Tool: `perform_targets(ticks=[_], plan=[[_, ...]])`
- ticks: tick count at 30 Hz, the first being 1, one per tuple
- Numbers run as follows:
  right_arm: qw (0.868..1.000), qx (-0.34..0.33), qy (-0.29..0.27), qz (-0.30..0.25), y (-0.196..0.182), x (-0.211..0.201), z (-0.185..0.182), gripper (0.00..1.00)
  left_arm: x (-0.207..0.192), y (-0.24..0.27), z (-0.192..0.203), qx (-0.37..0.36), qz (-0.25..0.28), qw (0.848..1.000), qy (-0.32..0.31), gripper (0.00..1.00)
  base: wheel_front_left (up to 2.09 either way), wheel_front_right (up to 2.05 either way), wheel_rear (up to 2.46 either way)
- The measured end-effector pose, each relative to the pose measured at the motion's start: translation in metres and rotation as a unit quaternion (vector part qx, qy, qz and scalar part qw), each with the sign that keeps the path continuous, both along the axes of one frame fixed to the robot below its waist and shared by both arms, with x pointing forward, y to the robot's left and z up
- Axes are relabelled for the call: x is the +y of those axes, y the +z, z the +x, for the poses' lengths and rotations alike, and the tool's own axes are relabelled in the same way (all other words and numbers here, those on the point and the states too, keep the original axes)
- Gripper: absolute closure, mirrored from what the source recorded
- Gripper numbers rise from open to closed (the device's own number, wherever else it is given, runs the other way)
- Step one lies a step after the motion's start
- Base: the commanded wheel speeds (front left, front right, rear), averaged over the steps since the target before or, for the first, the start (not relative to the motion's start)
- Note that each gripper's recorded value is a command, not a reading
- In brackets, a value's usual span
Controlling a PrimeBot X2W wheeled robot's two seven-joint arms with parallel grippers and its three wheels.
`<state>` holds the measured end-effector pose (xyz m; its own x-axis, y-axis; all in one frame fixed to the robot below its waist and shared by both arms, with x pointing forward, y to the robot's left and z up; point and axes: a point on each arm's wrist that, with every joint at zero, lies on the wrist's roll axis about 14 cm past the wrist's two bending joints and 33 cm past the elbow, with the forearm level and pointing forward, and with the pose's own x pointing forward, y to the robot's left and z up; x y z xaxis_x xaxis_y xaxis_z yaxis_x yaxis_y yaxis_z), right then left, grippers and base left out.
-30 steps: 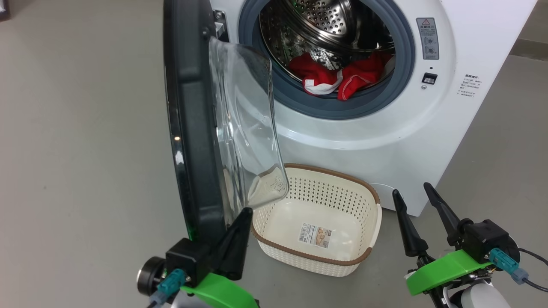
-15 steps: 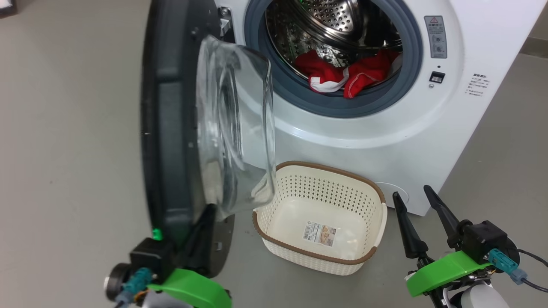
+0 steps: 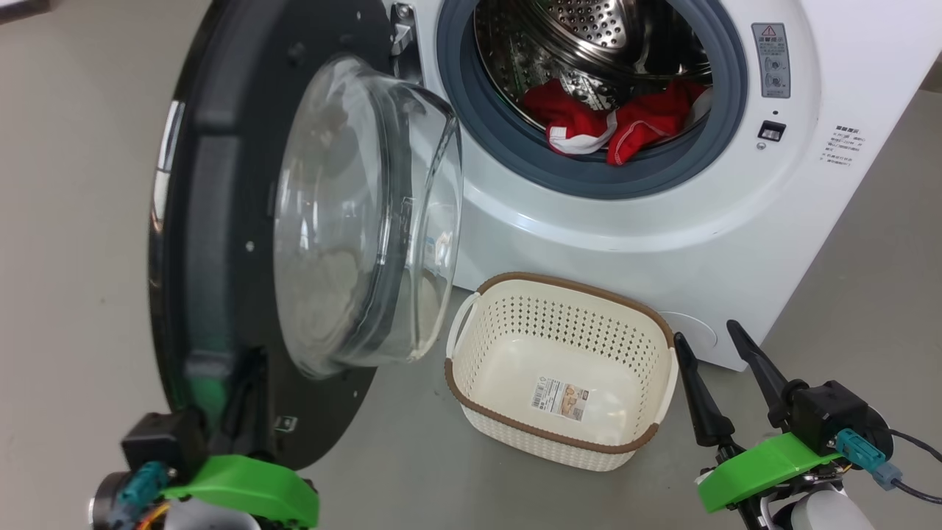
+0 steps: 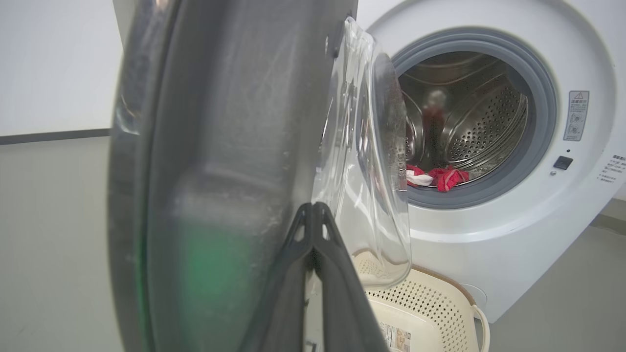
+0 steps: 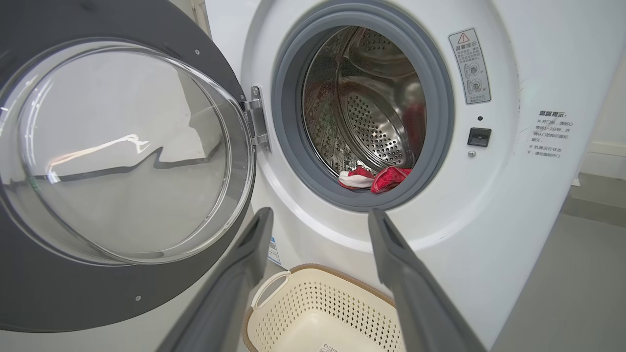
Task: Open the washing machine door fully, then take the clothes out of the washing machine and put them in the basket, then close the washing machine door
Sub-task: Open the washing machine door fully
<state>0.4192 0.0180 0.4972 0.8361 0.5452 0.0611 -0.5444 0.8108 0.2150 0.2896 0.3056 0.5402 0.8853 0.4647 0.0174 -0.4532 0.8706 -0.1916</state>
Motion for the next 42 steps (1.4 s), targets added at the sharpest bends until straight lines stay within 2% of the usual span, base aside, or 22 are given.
perform_targets(ticks=[21, 42], plan=[[1.0, 0.011, 0.003, -0.01, -0.012, -0.001, -0.001, 0.0, 0.085, -0.013, -0.022, 0.003, 0.0, 0.993, 0.121, 1.0, 0.0, 0.0, 0.0], [1.0, 0.023, 0.0, -0.011, -0.022, -0.004, 0.0, 0.0, 0.135, -0.024, -0.014, 0.032, 0.019, 0.988, 0.151, 1.0, 0.0, 0.0, 0.0]])
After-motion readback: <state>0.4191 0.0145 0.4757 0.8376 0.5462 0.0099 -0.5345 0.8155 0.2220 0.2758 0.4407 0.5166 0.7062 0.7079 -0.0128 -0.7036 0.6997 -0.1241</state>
